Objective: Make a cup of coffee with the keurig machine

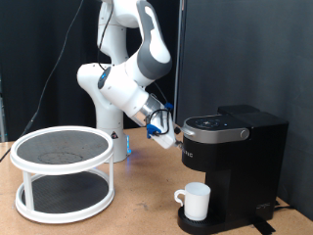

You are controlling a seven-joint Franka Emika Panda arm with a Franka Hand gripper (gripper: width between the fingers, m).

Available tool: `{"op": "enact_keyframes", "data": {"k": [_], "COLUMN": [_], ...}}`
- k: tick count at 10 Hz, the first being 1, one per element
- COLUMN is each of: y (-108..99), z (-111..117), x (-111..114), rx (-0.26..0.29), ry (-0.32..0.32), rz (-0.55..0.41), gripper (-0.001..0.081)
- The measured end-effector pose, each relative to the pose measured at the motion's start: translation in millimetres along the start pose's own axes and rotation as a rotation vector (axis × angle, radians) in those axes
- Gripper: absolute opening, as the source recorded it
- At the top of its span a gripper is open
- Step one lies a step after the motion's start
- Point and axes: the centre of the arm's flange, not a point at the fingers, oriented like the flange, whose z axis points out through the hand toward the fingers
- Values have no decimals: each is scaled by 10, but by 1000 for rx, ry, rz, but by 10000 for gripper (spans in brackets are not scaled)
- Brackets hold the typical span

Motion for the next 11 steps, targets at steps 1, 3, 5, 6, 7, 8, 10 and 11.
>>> {"op": "enact_keyframes", "data": {"k": [1, 3, 5, 6, 7, 8, 10, 11], "y": [110, 320, 531, 637, 742, 852, 1070, 1171], "z": [-29, -78, -144, -189, -245, -307, -463, -555], "x": [13, 47, 40, 11, -26, -68, -161, -213], "rx": [-14, -45, -68, -74, -73, -74, -94, -104], "ry": [41, 93, 65, 21, -19, -53, -134, -199], "rz": [-17, -40, -49, -52, -58, -69, -96, -95], "gripper": [734, 734, 734, 734, 734, 734, 734, 734]}}
